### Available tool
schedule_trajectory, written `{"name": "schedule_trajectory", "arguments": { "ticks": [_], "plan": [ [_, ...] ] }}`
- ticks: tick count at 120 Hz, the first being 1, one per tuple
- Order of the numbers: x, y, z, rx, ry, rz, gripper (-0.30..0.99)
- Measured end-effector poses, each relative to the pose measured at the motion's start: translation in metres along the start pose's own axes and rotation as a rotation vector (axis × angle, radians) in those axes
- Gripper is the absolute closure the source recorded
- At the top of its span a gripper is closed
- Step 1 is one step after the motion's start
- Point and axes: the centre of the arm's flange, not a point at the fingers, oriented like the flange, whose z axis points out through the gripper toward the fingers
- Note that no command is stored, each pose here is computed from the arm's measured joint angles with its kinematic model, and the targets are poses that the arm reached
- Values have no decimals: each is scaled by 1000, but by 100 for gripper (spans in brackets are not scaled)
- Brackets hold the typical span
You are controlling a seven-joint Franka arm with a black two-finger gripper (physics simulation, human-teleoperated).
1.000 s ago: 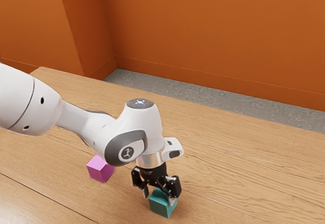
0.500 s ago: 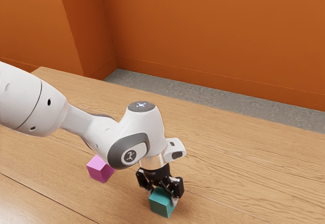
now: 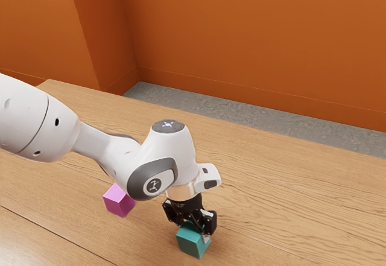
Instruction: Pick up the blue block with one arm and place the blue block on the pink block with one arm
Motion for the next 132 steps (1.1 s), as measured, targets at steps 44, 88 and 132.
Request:
{"name": "schedule_trajectory", "arguments": {
  "ticks": [44,88,132],
  "plan": [
    [4,-34,-90,111,110,33,42],
    [25,-350,-157,171,50,-462,45],
    [18,-287,-158,171,-34,-225,45]
  ]
}}
